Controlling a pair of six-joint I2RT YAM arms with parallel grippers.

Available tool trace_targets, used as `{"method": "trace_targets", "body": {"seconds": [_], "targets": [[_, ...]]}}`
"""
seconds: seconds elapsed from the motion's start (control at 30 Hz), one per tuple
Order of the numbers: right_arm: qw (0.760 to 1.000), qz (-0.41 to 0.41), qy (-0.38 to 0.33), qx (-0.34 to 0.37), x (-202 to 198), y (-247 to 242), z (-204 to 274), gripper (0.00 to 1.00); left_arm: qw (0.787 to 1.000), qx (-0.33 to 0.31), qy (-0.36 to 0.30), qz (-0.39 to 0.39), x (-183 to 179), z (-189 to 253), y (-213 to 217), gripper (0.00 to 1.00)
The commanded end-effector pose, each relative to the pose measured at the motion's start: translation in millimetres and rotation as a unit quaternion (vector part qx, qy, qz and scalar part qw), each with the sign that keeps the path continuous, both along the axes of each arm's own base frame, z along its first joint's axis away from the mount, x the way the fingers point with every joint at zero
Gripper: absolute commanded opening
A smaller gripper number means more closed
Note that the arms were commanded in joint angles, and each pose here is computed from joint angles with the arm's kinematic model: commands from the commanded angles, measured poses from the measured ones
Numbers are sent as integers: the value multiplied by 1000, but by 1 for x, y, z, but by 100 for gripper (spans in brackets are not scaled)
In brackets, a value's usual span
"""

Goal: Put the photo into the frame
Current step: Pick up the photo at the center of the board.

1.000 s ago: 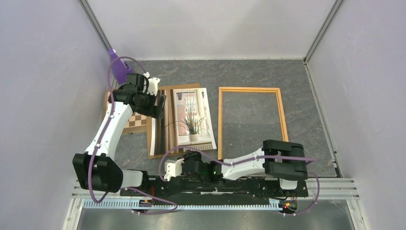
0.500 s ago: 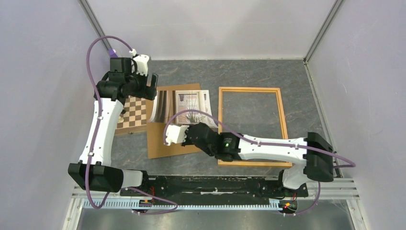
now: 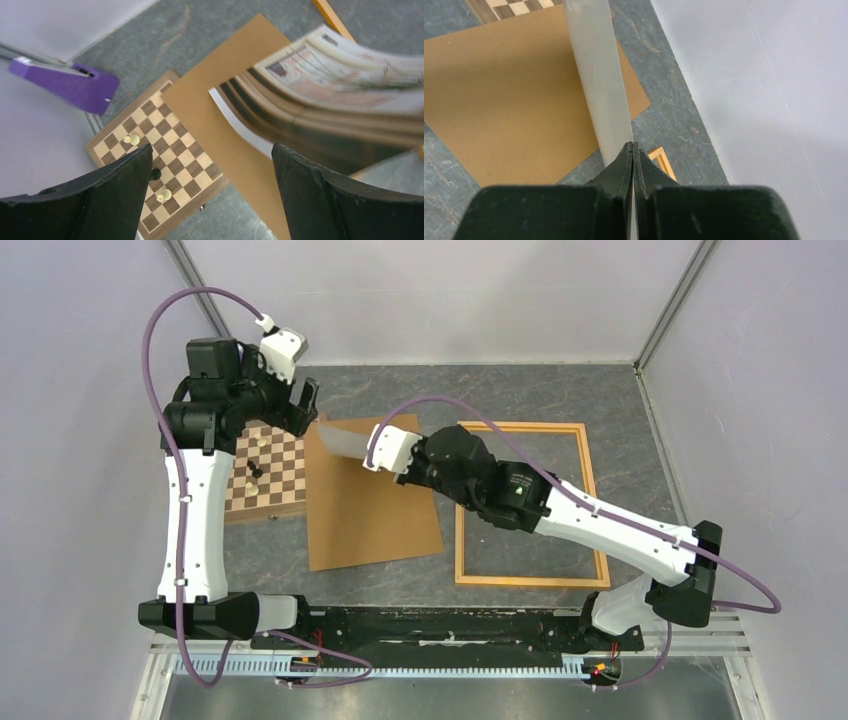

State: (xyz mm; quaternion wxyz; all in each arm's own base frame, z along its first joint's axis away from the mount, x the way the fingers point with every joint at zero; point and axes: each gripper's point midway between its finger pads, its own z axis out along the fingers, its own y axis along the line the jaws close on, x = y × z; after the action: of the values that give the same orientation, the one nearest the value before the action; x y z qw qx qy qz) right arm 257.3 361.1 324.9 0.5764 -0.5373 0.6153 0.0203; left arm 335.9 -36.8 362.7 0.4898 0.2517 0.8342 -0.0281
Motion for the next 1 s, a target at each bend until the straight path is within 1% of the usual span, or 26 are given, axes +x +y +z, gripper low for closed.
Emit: {"method": "trace_targets", "body": {"seconds": [0.0,0.13,0.27,0.53,0.67,0.77,0.83,0.97], "targets": [[1000,2,6,27,2,-12,28,0,992,17,31,-121,-31,-21,-22,95],[999,-4,18,28,15,-16,27,0,986,8,52,-160,-49,-38,-25,96],[999,-12,29,27,25,-20,26,0,982,5,46,-185,-55,-42,-27,97],[999,-15,36,26,29,-21,26,0,985,49,28,-165,-33,-38,1,97],[999,-18,36,25,31,-21,26,0,981,75,14,-179,-27,-37,12,97],[999,-20,34,28,34,-22,31,0,971,75,6,-227,-35,-46,2,98],[999,-22,33,30,37,-22,35,0,960,70,-9,-270,-45,-55,-9,98],[998,-24,34,39,39,-24,43,0,952,39,-41,-301,-45,-66,-25,100]]}}
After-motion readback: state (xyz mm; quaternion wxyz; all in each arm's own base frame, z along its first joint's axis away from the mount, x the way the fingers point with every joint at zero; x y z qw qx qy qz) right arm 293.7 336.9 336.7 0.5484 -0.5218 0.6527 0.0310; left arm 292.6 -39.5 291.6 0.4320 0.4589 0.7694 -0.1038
